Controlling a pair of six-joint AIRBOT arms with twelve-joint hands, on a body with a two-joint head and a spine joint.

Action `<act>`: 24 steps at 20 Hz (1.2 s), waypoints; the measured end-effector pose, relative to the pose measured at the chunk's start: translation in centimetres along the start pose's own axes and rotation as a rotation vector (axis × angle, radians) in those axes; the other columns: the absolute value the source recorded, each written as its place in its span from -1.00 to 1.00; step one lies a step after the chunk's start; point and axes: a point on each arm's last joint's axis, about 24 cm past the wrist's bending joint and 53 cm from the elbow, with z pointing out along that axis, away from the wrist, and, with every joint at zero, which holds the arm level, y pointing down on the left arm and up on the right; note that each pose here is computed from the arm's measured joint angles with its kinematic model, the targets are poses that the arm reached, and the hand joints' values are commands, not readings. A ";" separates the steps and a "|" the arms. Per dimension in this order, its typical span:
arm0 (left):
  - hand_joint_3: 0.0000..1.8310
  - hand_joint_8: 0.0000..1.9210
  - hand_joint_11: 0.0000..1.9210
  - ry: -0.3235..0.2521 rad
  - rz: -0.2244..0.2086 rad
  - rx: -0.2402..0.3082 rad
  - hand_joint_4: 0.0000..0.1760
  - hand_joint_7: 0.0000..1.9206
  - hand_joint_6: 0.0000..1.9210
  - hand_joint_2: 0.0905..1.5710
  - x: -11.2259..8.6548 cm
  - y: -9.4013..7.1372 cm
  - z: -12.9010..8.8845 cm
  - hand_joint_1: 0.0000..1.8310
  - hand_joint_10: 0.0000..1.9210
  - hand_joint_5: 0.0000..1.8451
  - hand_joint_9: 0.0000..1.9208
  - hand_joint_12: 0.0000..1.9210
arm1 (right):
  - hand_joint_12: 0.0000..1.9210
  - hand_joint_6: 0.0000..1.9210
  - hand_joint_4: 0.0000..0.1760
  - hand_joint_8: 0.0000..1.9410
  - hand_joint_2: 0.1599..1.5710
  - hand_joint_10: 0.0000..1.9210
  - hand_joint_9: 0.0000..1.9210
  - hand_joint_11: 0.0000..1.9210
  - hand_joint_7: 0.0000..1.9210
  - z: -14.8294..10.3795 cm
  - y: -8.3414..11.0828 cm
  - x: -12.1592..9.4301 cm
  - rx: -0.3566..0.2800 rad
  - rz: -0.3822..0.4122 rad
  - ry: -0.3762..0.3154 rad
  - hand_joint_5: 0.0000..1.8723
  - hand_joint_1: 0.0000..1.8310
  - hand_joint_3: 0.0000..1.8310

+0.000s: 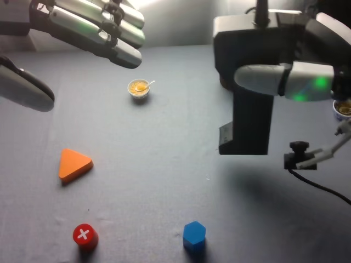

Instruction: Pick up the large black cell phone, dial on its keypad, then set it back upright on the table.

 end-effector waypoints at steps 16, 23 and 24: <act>-0.99 0.65 -0.39 0.147 -0.018 0.019 -0.04 -0.33 -1.00 0.61 3.2 -0.7 1.5 0.43 1.00 -0.97 -0.27 1.00 | 0.51 -0.02 -1.00 0.39 0.45 0.50 -0.17 -0.22 -0.22 5.0 6.8 4.2 -0.135 0.017 0.062 -0.03 0.48 -1.00; -0.98 0.70 -0.20 0.132 0.063 -0.111 -0.04 -0.35 -1.00 0.62 2.8 2.6 1.5 0.42 1.00 -1.00 -0.15 1.00 | 0.40 -0.07 -1.00 0.29 0.42 0.46 -0.13 -0.15 -0.15 6.0 8.1 6.6 -0.157 0.022 0.098 0.00 0.49 -1.00; -0.98 0.71 -0.21 0.096 0.079 -0.133 -0.08 -0.36 -1.00 0.63 1.9 3.1 1.5 0.42 1.00 -1.00 -0.15 1.00 | 0.42 -0.02 -1.00 0.32 0.43 0.49 -0.15 -0.19 -0.18 6.0 7.9 6.9 -0.152 0.030 0.099 -0.03 0.48 -1.00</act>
